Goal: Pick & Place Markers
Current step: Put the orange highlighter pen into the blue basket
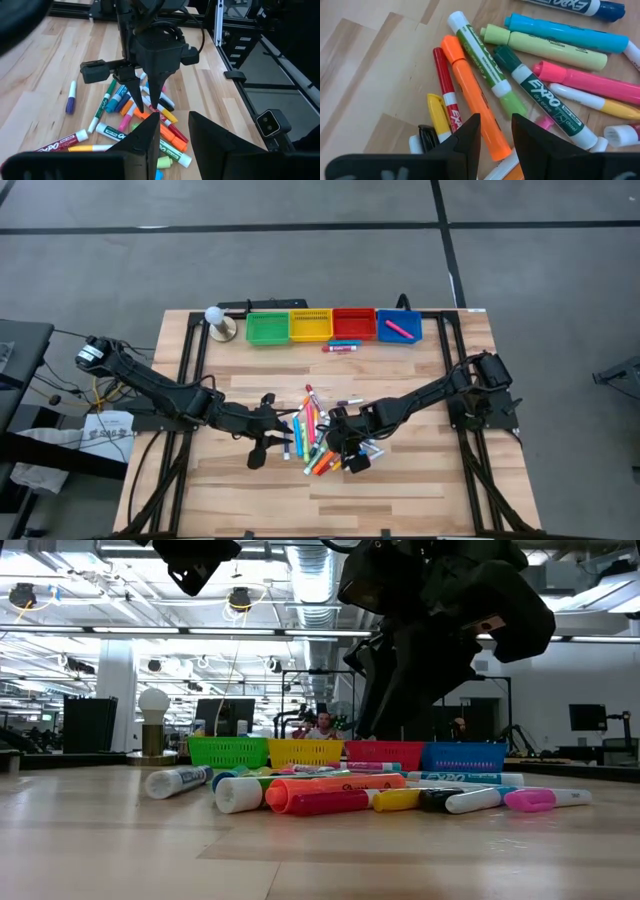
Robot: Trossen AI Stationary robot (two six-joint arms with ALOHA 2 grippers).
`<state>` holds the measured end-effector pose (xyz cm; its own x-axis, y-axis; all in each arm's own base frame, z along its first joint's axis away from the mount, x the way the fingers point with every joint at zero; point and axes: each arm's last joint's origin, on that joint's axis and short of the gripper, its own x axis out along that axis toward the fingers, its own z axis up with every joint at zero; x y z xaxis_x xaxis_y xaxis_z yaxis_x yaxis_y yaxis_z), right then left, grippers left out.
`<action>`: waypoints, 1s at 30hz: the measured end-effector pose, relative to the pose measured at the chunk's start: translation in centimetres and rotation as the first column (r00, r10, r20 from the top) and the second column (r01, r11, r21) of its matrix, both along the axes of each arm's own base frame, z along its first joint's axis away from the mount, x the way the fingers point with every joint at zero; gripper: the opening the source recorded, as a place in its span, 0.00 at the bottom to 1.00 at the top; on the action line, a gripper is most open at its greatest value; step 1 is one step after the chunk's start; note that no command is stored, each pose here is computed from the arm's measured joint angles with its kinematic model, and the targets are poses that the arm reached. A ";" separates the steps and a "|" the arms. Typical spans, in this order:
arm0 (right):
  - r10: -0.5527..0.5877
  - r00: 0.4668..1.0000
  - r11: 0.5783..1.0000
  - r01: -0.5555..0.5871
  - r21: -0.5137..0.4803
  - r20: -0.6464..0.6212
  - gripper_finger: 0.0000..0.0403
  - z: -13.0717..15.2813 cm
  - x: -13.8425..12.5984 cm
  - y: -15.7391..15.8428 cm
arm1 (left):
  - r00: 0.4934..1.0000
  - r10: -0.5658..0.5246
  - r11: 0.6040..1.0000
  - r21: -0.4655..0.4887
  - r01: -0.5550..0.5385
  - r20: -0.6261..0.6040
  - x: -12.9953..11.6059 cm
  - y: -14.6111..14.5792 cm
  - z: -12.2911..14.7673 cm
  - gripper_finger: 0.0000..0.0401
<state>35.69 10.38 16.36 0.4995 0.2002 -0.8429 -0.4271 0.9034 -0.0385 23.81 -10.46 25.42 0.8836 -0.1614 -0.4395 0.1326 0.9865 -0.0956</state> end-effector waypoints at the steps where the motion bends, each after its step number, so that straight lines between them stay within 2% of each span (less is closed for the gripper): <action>1: 0.000 1.000 1.000 0.000 0.000 0.000 0.25 0.0 0.0 0.0 | 1.000 0.000 1.000 -0.001 0.000 0.002 0.0 0.0 0.0 0.25; 5: 0.001 1.000 1.000 -0.001 -0.001 -0.002 0.25 -0.1 0.0 0.0 | 1.000 0.000 1.000 -0.004 0.000 0.009 0.0 0.0 0.1 0.25; 11: 0.008 1.000 1.000 -0.008 -0.007 -0.015 0.25 -1.7 0.6 0.2 | 1.000 0.000 1.000 -0.008 0.000 0.017 0.1 0.0 0.2 0.25; 13: 0.009 0.998 1.000 -0.010 -0.020 -0.060 0.25 -2.5 0.3 0.2 | 1.000 0.000 1.000 -0.011 0.000 0.022 0.1 0.0 0.2 0.25; 18: 0.001 0.999 1.000 -0.001 -0.014 -0.045 0.25 -3.4 1.0 0.4 | 0.999 0.000 1.000 -0.020 0.001 0.042 0.2 -0.1 0.4 0.25; 30: 0.007 0.996 1.000 -0.008 -0.012 -0.086 0.25 -4.5 1.1 0.4 | 0.998 0.001 1.000 -0.029 0.001 0.061 0.2 -0.1 0.6 0.25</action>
